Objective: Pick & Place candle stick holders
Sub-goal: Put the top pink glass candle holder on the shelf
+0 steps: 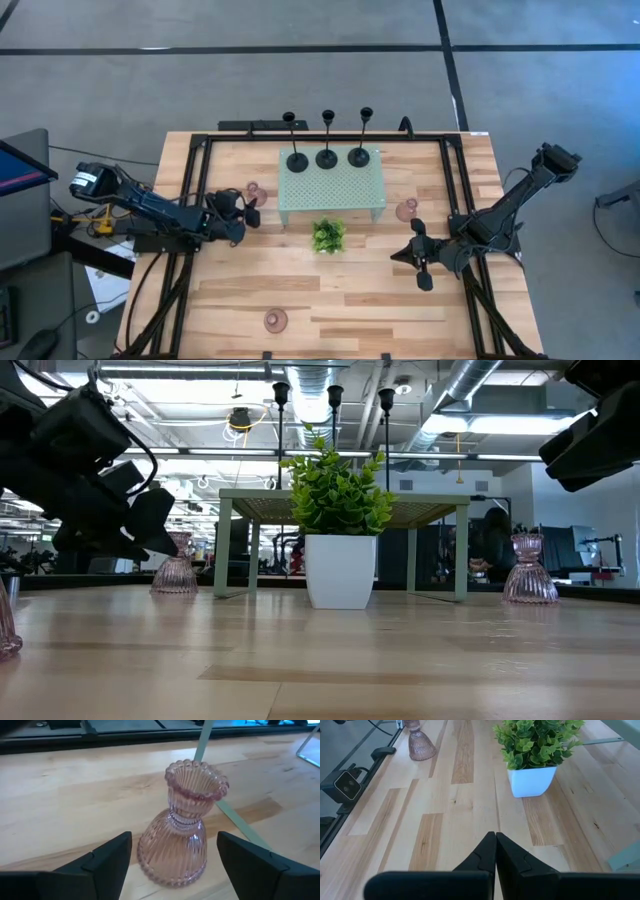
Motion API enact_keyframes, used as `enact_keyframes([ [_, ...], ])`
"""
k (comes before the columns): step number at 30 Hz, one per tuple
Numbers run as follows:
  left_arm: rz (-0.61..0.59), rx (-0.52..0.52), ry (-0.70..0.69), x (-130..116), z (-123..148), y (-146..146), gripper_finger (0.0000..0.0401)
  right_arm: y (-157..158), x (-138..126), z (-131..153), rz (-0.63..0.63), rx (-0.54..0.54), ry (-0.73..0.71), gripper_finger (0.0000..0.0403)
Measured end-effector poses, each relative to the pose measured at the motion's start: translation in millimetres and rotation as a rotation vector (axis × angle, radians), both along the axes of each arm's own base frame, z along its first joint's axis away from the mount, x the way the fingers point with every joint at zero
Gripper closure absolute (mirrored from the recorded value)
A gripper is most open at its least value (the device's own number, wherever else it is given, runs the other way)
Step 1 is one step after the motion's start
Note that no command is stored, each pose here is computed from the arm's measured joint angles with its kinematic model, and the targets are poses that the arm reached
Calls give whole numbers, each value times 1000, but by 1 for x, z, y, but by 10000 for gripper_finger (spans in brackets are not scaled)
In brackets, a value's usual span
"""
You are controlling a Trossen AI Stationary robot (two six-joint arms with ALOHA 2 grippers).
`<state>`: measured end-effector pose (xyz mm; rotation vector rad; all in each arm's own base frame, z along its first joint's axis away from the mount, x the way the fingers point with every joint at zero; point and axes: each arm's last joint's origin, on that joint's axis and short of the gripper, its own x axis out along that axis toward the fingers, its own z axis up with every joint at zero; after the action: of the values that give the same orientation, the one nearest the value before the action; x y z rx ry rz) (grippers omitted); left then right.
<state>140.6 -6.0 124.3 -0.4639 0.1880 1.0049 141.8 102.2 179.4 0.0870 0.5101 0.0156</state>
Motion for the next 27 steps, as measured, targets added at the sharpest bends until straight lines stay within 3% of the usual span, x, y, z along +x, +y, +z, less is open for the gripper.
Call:
enact_keyframes([
  [12, -19, 86, 36, 4, 5, 0, 107, 0, 0, 0, 0, -1, 0, 403],
  [27, 74, 67, 73, 19, -7, 23, 107, -2, 0, -2, -6, -19, 21, 403],
])
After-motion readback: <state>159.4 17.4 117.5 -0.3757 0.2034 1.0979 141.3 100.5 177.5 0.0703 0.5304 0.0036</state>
